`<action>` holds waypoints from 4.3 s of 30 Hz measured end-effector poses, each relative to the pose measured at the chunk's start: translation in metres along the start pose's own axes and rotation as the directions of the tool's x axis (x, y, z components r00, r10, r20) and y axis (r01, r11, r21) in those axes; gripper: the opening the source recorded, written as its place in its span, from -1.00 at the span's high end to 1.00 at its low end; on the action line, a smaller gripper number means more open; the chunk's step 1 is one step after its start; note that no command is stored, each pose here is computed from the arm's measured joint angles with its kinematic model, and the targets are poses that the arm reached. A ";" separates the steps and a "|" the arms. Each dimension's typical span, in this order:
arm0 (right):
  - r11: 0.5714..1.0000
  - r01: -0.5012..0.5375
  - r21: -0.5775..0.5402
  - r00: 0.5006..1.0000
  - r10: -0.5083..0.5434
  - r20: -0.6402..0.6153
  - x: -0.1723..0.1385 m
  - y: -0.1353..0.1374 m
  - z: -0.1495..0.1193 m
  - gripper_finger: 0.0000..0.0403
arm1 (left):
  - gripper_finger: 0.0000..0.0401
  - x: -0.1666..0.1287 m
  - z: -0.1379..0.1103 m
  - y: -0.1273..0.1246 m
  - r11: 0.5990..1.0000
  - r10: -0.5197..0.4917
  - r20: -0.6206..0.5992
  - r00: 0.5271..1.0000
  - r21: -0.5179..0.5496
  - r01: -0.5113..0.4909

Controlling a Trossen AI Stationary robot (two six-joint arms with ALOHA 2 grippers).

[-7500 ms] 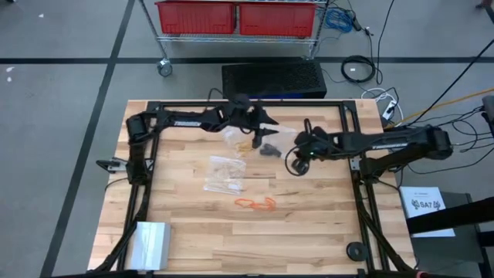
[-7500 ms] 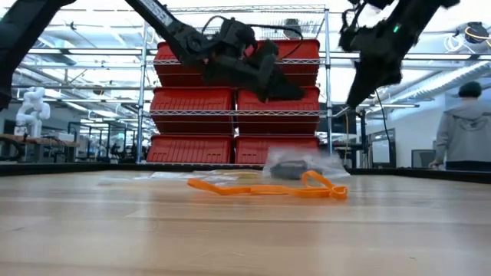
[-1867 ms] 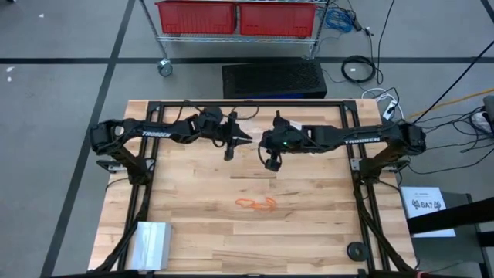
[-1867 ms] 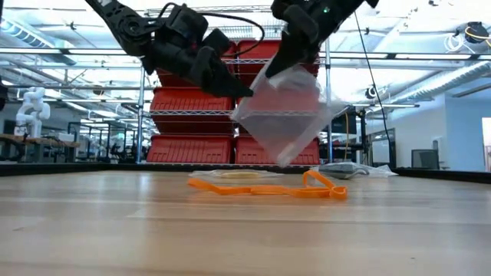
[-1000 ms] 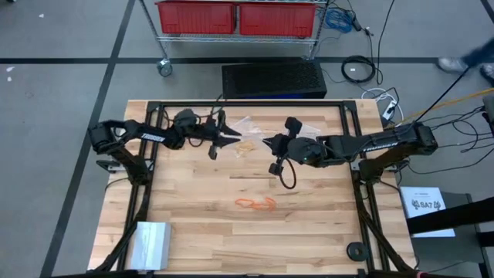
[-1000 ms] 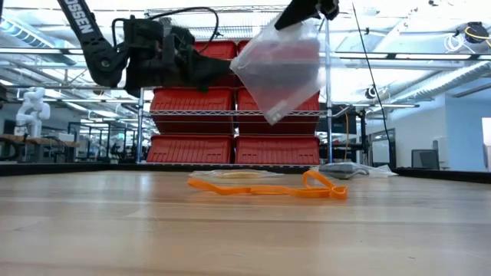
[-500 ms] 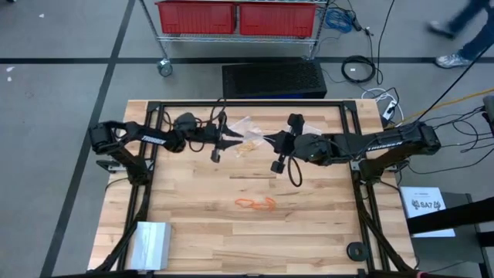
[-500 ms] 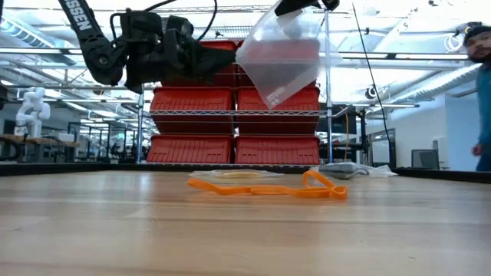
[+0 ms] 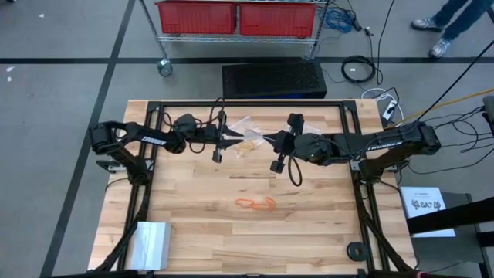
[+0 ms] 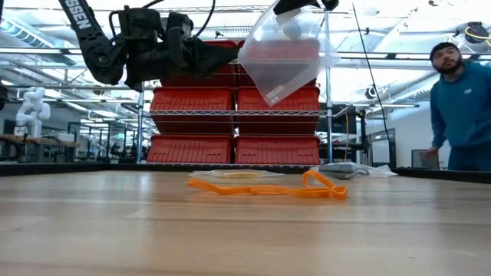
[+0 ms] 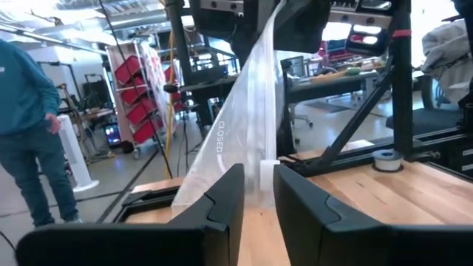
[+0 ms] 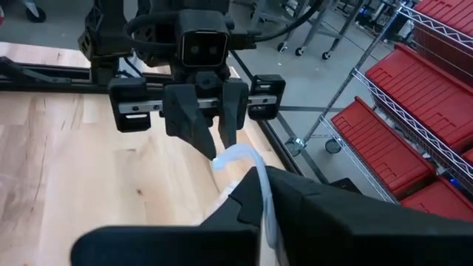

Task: Sort rubber bands
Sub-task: Open the bottom zip bag

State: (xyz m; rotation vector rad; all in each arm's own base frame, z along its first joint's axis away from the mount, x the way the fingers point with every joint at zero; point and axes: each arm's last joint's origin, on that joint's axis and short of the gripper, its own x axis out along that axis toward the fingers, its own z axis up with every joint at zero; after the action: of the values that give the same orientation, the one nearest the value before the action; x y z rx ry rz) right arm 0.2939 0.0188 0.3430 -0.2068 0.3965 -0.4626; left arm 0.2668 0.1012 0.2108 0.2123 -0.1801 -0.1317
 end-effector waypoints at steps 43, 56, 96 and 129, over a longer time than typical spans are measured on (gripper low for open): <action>0.991 0.007 0.131 0.994 -0.021 0.106 -0.006 -0.009 0.013 1.00 | 0.10 -0.006 0.000 0.013 0.988 0.122 0.001 0.993 0.095 -0.122; 0.992 0.003 0.125 0.995 -0.015 0.099 -0.006 -0.008 0.012 1.00 | 0.10 -0.007 0.017 0.013 0.973 0.144 0.151 0.978 0.160 -0.168; 0.992 0.037 0.121 0.994 -0.048 0.094 -0.007 -0.012 0.012 1.00 | 0.60 -0.022 0.026 -0.002 0.978 0.047 0.152 0.987 0.192 -0.077; 0.993 0.037 0.110 0.996 -0.046 0.078 -0.007 -0.012 0.011 1.00 | 0.98 -0.012 0.031 0.005 0.983 0.062 0.126 0.990 0.165 -0.082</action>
State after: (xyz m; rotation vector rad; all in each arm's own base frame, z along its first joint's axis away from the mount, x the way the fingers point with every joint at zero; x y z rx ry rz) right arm 0.2879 0.0125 0.3583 -0.1282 0.2876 -0.5138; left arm 0.2494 0.1014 0.2396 0.3676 -0.3190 -0.0570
